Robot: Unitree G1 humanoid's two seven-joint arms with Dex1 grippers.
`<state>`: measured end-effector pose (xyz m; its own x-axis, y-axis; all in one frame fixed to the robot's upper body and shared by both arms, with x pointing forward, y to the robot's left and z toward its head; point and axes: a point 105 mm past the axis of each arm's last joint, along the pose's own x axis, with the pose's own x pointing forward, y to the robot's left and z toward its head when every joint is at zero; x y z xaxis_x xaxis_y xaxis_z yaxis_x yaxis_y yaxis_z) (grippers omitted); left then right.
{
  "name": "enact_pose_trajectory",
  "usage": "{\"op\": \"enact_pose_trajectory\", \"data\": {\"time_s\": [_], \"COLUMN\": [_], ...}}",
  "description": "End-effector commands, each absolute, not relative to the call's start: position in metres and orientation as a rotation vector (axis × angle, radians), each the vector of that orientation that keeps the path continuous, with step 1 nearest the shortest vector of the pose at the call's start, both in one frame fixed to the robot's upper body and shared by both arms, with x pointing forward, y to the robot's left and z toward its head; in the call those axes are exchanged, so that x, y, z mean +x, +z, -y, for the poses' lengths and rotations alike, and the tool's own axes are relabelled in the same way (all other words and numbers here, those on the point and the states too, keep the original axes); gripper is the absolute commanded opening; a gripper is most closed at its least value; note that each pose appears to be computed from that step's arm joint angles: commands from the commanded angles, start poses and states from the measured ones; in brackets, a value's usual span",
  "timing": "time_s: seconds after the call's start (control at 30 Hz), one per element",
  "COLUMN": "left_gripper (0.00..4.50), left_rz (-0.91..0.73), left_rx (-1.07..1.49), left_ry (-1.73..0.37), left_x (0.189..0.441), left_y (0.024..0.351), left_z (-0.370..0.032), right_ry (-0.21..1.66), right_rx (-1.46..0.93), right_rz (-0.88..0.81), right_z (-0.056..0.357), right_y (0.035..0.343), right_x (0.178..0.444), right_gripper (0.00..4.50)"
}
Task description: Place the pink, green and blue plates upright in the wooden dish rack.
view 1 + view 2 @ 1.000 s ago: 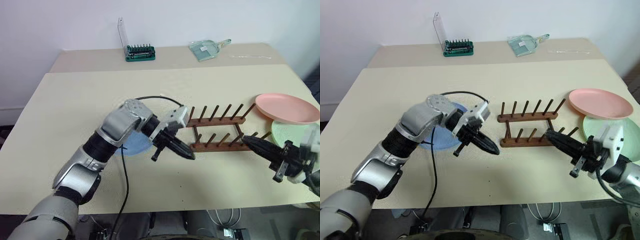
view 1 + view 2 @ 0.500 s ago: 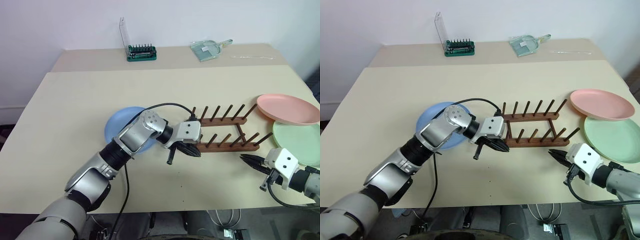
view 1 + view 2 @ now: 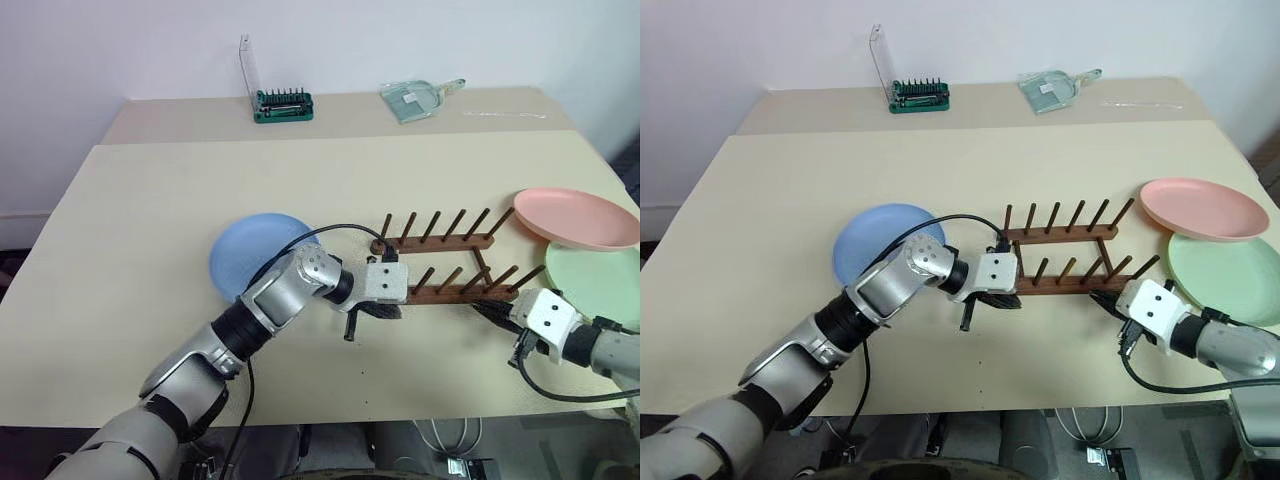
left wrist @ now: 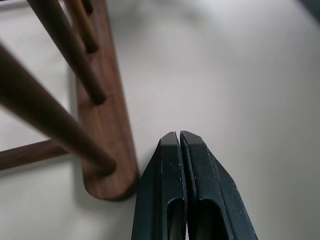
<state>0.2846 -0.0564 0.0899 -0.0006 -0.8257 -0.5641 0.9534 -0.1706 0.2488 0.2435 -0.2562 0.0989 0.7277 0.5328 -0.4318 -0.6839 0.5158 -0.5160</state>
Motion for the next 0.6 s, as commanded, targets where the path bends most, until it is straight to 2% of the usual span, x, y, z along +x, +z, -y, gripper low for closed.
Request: {"op": "enact_pose_trajectory", "data": {"time_s": [0.03,0.17,0.4,0.6], "left_gripper": [0.05,0.05,0.05,0.05], "left_rz": [-0.208,-0.223,-0.209,-0.208], "left_rx": [0.745,0.76,0.762,0.776], "left_ry": [-1.554,-1.471,-1.475,-1.417], "left_x": [0.291,0.307,0.309,0.324], "left_y": [0.095,0.093,0.095,0.098], "left_z": [0.061,0.059,0.059,0.057], "right_ry": [0.732,0.749,0.748,0.757], "right_rx": [-0.745,-0.771,-0.819,-0.854], "right_rz": [-0.214,-0.203,-0.197,-0.167], "right_z": [0.255,0.249,0.252,0.248], "right_y": [0.098,0.096,0.093,0.095], "right_x": [0.249,0.26,0.271,0.288], "right_gripper": [0.09,0.09,0.09,0.09]}}
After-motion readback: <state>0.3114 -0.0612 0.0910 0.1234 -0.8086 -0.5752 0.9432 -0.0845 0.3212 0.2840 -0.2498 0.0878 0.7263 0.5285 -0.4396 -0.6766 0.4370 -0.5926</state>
